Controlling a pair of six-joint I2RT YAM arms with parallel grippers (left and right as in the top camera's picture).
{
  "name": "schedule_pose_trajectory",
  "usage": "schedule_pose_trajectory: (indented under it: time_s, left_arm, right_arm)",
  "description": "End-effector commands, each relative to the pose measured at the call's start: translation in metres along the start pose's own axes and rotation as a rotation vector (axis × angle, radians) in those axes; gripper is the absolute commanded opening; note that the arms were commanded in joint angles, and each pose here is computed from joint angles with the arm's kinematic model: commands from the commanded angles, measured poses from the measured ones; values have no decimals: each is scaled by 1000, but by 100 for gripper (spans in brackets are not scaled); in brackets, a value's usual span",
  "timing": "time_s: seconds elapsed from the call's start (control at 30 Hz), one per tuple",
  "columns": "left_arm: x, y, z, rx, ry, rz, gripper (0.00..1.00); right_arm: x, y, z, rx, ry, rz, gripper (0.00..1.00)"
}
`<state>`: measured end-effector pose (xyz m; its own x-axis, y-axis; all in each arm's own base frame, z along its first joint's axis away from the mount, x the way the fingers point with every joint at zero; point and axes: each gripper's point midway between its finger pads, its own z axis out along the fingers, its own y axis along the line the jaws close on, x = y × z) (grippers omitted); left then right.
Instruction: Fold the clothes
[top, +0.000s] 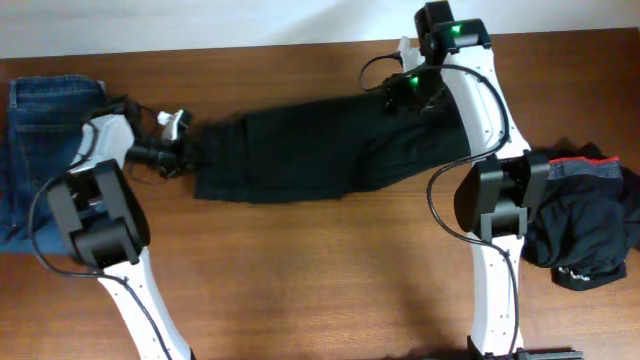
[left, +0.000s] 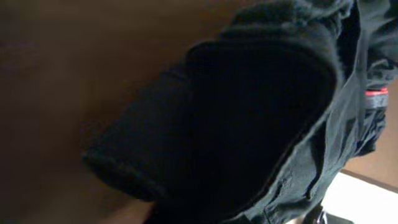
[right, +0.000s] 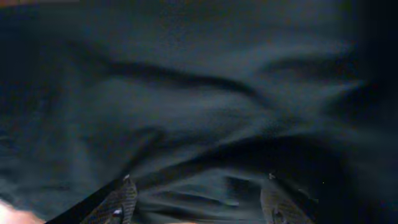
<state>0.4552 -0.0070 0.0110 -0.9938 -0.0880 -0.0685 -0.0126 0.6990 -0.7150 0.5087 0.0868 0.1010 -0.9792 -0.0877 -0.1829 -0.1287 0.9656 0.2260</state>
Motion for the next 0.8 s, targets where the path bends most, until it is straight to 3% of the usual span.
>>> schedule_pose_trajectory:
  time_s: [0.0, 0.3, 0.6, 0.77]
  left_arm:
    - [0, -2, -55, -141, -57, 60, 0]
    - [11, 1, -93, -285, -63, 53, 0]
    - [16, -1, -150, -310, -172, 20, 0]
    - [16, -7, -154, -306, -184, 25, 0]
  right_arm:
    - [-3, -17, -2, 72, -13, 8, 69]
    - [-5, -19, 1, 88, -18, 5, 65]
    - [-4, -22, 17, 83, 1, 9, 64]
    - [-2, -13, 33, 40, 24, 2, 59]
